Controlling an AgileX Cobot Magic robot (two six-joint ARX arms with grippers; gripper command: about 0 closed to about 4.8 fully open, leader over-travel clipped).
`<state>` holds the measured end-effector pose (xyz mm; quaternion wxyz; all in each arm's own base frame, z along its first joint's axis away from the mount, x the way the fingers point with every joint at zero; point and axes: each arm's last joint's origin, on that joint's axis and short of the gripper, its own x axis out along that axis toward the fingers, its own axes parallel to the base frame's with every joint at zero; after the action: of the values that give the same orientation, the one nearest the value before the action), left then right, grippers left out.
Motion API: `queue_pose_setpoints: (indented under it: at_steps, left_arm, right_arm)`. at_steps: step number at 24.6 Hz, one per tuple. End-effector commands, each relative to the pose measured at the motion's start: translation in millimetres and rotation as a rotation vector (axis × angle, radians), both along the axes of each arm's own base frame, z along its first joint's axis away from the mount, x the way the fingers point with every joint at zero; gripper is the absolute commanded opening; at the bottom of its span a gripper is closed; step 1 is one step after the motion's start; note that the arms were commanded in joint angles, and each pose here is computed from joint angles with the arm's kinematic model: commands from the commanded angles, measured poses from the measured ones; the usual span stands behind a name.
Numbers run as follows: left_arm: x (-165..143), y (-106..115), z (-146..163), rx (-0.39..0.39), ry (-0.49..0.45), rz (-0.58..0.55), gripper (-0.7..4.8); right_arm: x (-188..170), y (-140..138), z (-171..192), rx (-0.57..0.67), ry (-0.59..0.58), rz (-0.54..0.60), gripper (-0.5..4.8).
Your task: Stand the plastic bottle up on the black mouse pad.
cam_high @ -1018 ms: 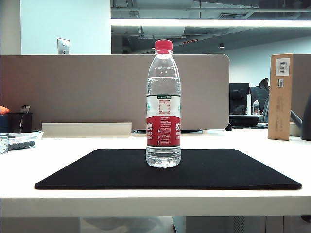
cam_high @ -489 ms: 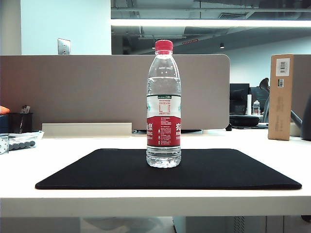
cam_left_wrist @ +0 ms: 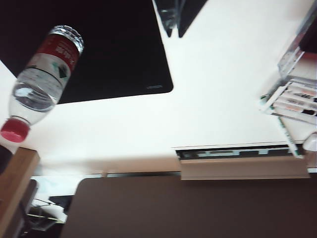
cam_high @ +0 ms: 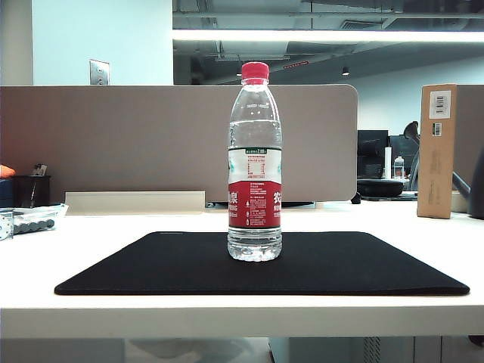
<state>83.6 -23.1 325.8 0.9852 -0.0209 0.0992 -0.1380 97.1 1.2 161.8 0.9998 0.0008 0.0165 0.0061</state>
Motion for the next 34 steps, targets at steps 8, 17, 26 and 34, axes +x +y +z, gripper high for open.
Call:
queue_pose_setpoints:
  at_steps: [8,17,26,34]
  left_arm:
    - [-20,24,3,0.116,-0.14,0.272,-0.05]
    - [0,26,-109,0.107,-0.33,0.296,-0.04]
    - [14,27,-161,-0.013,-0.185,0.31,-0.04]
    - [14,27,-159,0.022,-0.212,0.309,-0.04]
  right_arm:
    - [0,0,-1,-0.002,-0.007,-0.003,-0.01]
    - [0,0,-1,-0.002,-0.007,-0.003,-0.01]
    - [0,0,-1,-0.002,-0.002,-0.003,-0.01]
    - [0,0,-1,-0.002,-0.002,-0.003,-0.01]
